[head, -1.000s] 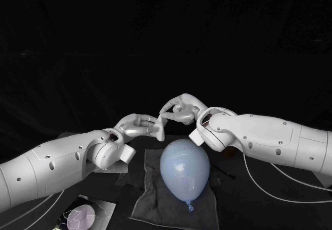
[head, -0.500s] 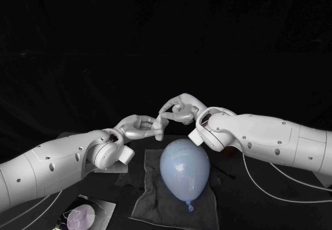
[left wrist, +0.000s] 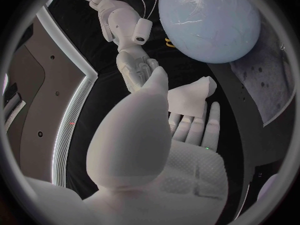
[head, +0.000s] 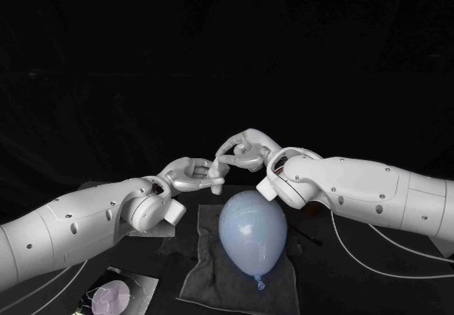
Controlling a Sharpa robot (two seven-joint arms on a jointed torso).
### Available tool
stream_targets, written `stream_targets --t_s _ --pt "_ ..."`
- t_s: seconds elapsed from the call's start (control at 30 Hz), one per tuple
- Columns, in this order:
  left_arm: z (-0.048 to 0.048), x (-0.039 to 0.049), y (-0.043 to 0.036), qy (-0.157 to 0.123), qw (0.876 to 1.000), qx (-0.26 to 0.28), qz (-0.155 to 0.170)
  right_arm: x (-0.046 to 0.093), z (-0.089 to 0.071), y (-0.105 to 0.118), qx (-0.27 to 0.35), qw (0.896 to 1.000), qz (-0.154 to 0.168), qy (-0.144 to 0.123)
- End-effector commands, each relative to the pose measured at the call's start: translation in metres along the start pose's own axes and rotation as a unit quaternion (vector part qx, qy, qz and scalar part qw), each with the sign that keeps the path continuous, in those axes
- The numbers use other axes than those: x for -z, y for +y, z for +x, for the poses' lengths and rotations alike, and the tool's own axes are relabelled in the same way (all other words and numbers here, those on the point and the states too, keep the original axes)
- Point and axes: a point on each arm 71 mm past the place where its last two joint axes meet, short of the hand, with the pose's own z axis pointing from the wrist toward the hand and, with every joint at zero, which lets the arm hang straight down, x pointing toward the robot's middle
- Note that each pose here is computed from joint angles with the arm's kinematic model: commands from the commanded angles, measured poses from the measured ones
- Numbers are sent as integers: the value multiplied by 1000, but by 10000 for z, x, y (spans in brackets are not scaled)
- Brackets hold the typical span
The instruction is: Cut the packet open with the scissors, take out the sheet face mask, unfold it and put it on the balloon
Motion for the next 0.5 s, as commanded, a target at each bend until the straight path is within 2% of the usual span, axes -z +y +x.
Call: stream_targets --t_s 0.03,0.5 --pt "-8 -18 -28 -17 1000 3 11 -3 26 26 5 1000 -7 6" --pt "-16 -45 -19 -46 999 -3 -2 -37 50 37 8 1000 -9 5"
